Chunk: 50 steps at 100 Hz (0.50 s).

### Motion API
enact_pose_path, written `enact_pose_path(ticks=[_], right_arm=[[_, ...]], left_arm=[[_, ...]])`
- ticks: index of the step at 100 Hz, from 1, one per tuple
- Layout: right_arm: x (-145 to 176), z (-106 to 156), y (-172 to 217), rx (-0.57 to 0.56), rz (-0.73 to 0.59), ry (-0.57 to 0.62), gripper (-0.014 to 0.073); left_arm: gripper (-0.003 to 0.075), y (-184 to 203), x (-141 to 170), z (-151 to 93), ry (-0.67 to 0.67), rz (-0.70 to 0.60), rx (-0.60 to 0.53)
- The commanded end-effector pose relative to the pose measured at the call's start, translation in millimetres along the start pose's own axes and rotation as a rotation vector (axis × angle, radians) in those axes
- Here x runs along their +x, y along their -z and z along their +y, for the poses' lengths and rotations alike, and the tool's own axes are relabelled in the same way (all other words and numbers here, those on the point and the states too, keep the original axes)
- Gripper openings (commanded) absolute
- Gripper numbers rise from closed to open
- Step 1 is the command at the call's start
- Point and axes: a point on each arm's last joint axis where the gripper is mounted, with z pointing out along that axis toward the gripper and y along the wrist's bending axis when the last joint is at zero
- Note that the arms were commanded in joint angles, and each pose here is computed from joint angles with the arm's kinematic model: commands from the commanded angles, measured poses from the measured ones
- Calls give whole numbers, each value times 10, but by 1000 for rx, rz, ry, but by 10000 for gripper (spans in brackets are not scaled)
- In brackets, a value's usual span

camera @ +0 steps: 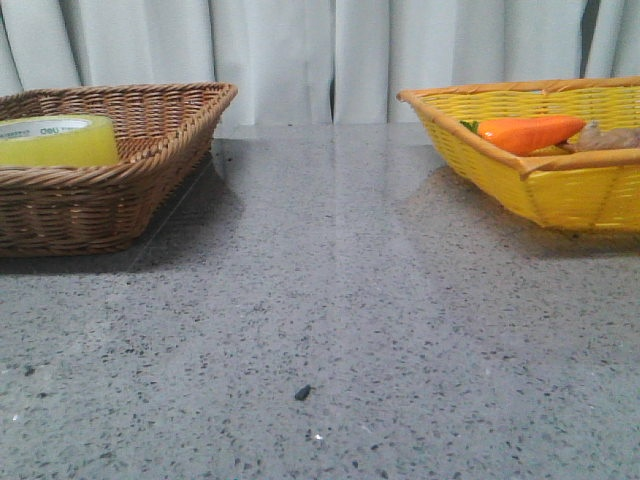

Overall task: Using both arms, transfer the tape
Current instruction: 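Open the left gripper and release the tape roll in the basket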

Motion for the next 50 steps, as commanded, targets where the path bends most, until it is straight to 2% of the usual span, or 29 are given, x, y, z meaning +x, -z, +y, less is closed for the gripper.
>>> enact_pose_path(ticks=[1, 50], right_arm=[[-65, 4, -35, 4, -60, 22, -47], [13, 15, -72, 2, -29, 27, -47]], left_arm=[[-20, 9, -110, 17, -2, -68, -2], [-20, -44, -108, 8, 5, -45, 7]])
